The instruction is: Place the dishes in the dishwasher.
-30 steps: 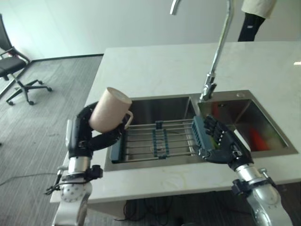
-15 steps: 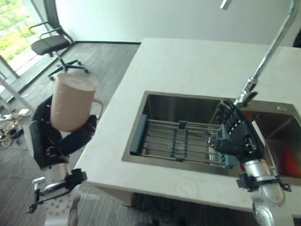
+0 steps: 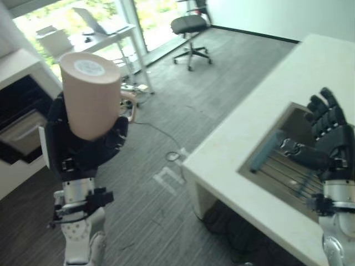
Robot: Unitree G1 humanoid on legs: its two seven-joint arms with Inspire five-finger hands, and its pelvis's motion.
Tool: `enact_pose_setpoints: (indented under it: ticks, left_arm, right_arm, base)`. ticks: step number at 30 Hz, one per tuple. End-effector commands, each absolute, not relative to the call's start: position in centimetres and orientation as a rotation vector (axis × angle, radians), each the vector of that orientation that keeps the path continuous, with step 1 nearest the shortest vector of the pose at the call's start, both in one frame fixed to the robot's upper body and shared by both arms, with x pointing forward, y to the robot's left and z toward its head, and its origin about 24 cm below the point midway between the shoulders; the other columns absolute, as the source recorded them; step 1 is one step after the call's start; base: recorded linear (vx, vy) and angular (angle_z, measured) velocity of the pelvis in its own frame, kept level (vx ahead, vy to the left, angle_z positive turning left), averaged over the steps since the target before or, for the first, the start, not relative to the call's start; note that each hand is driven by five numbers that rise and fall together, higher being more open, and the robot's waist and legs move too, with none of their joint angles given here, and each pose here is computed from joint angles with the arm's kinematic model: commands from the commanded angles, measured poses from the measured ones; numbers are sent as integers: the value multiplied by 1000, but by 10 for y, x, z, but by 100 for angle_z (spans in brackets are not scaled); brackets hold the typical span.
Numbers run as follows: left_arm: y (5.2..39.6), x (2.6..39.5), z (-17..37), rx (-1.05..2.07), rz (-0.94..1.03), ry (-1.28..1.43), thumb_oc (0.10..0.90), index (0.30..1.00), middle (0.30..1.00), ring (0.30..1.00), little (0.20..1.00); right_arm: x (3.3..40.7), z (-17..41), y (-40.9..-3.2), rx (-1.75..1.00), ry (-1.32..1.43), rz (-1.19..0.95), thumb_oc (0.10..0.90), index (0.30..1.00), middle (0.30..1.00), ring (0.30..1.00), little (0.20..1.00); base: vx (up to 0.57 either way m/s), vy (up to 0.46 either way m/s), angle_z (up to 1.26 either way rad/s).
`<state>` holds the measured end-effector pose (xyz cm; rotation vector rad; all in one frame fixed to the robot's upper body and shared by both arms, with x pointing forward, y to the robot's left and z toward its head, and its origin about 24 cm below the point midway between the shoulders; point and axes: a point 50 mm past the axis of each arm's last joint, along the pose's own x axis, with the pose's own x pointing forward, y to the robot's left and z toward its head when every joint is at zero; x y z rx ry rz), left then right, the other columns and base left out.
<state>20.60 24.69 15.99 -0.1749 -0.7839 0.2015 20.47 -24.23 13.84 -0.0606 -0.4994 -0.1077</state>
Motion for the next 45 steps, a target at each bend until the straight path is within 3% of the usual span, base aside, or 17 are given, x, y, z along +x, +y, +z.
enact_pose_setpoints:
  ticks: [1, 8, 15, 19, 45]
  left_arm:
    - [246, 185, 200, -95, 104, -1019, 400, 300, 300, 300, 300]
    - [242, 186, 204, -97, 128, -1010, 400, 300, 300, 300, 300]
    - [226, 202, 201, -124, 79, -984, 400, 300, 300, 300, 300]
    - [233, 200, 196, -127, 191, -973, 400, 300, 300, 300, 300]
    - [242, 181, 195, -112, 382, -1036, 400, 300, 300, 300, 300]
  right_arm:
    - [194, 182, -244, -82, -793, -136, 800, 900, 900, 900, 900]
    - [193, 177, -227, -68, -782, -109, 800, 900, 900, 900, 900]
    - [194, 176, -239, -91, -765, -144, 800, 900, 900, 900, 900]
    - [202, 180, -229, -69, -774, -58, 800, 900, 900, 900, 900]
    - [200, 179, -220, -69, -741, 5, 800, 900, 900, 900, 900]
  base:
    - [-85, 352, 57]
    - [-35, 345, 44]
    - [-6, 51, 124]
    - [26, -79, 139]
    - [11, -38, 5]
